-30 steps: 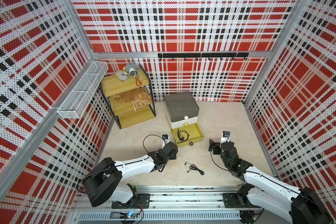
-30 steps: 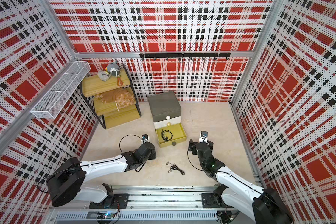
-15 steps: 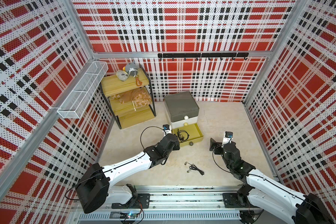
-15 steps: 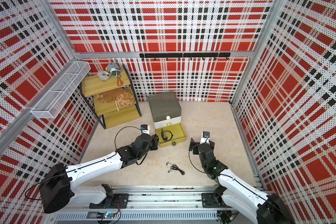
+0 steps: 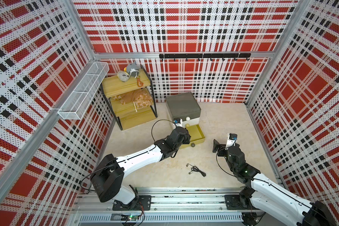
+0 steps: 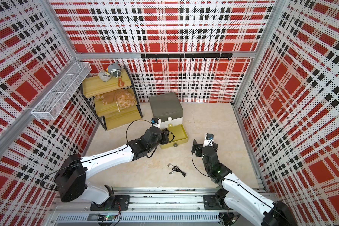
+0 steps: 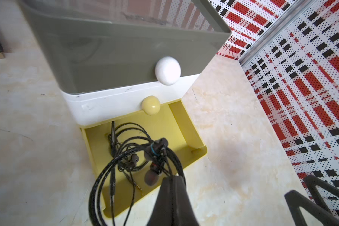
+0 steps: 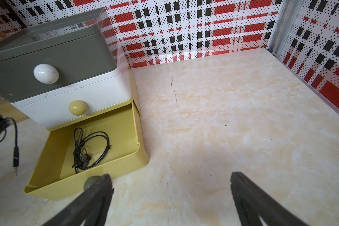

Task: Place the wired earphones into the drawer by color
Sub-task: Place the wired earphones in the drawer.

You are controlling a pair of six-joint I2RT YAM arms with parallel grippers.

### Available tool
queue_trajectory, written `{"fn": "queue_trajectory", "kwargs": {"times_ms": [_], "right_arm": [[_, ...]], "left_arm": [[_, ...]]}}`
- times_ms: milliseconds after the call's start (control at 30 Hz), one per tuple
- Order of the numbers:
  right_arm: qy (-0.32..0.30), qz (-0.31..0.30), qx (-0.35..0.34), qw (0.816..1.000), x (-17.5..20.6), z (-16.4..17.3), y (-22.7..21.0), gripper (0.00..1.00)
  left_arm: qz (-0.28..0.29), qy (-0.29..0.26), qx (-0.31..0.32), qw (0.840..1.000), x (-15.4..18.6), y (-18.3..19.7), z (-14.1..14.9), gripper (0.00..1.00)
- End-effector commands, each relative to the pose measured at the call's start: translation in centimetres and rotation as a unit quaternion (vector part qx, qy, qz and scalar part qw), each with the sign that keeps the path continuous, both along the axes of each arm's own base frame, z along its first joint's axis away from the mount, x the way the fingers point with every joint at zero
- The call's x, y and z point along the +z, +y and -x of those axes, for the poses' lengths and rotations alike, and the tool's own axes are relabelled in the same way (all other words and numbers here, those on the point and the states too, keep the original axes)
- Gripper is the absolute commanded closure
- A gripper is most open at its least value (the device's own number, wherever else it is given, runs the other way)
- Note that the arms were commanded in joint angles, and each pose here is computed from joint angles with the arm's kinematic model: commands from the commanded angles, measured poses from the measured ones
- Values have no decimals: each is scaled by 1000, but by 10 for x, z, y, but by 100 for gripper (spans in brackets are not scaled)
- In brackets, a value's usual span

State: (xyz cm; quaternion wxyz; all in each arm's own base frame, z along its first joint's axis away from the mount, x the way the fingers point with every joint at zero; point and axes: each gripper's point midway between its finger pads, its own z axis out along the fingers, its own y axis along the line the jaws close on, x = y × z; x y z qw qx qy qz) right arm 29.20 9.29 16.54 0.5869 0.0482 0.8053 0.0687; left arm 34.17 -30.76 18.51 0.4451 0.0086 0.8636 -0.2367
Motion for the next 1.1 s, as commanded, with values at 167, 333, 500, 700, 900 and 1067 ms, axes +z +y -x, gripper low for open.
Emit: {"fn": "queue_trajectory", "kwargs": {"times_ms": [167, 333, 500, 700, 900, 1067], "right_arm": [[-1, 5, -11, 1000, -1, 1, -6, 0], [0, 7, -11, 1000, -2, 1, -7, 0], [0, 8, -12, 1000, -2, 1, -7, 0], [3, 11, -13, 1000, -4, 0, -7, 0], [5, 14, -15, 1000, -6, -1, -7, 0], [6, 15, -15, 1000, -7, -2, -7, 0]], "left_arm": [[8, -7, -27, 1000, -7, -28, -23, 100], [7, 4, -30, 1000, -25, -32, -31, 100], [-7, 9, -24, 1000, -40, -29, -38, 100], [-25, 11, -9, 1000, -52, -17, -41, 100], [-40, 17, -2, 999, -65, -10, -45, 100], [-46, 24, 1, 999, -75, -8, -47, 100]]}}
